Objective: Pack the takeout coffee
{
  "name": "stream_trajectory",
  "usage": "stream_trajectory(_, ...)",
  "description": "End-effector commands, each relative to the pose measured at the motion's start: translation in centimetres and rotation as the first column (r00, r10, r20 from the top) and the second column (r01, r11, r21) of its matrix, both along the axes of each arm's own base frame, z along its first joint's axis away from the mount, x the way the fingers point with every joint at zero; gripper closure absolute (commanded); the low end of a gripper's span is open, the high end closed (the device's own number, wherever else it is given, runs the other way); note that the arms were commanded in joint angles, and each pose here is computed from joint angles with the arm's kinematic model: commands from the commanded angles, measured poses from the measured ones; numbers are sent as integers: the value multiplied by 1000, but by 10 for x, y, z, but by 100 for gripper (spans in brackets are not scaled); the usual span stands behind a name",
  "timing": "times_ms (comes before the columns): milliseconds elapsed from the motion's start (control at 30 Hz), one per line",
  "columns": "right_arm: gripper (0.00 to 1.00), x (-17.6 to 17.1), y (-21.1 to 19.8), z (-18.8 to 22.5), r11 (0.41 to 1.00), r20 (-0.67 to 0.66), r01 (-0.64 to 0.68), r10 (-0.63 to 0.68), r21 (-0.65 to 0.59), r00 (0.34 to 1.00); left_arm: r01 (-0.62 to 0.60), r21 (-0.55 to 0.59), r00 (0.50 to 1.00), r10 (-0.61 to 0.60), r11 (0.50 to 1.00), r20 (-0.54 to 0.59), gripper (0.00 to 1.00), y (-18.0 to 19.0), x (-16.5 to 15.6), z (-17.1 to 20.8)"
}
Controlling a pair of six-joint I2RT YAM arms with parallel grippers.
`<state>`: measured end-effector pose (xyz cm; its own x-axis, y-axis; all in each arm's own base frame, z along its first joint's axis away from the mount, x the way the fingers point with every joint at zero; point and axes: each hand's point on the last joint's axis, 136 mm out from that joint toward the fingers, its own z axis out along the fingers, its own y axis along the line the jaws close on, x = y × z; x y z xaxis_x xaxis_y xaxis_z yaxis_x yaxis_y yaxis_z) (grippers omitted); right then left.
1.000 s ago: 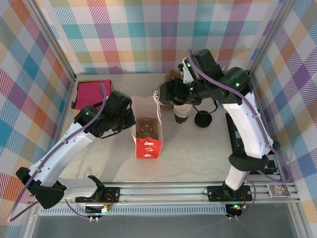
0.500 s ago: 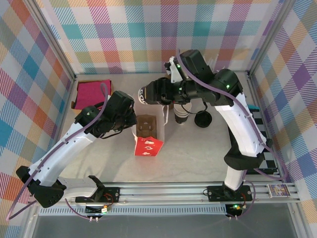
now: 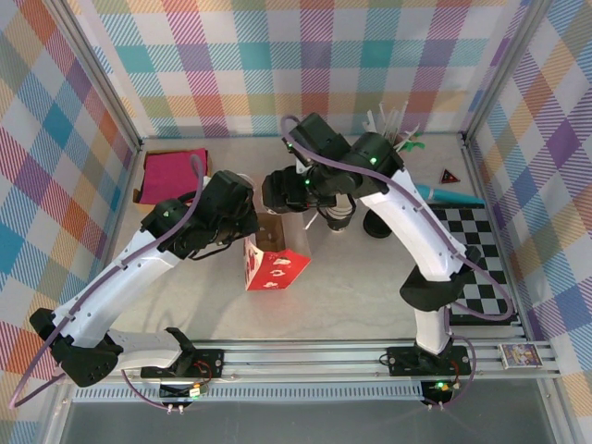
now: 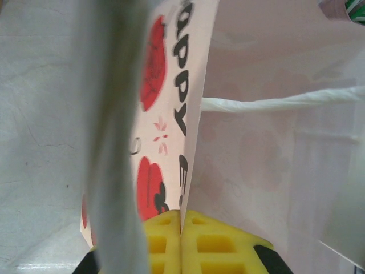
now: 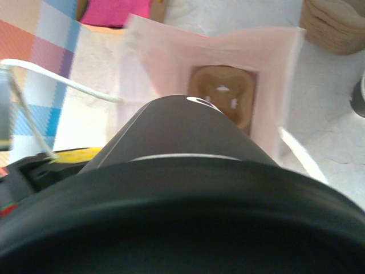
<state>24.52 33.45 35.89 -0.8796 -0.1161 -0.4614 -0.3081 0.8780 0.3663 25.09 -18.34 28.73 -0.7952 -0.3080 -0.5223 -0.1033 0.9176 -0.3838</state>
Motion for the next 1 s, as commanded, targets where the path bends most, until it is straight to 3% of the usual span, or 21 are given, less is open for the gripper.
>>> stream_trajectory(0, 35, -2, -10, -26, 991, -20, 9, -12, -136, 1000, 27, -32, 996, -24, 999, 86, 99, -7, 5, 24)
stream_trajectory(333, 34, 1, -18, -64, 963, -44, 2, -15, -270, 999, 78, -90, 991, -67, 993, 114, 99, -16, -1, 24)
stream_trajectory(667, 38, 13, 2, -73, 967, -15, 1, -5, -256, 1000, 132, -150, 987, -116, 980, 107, 99, -31, -5, 19)
stream_trajectory(967, 37, 7, -2, -93, 927, -3, -35, 37, -373, 999, 139, -179, 987, -121, 974, 108, 99, -34, -7, 18)
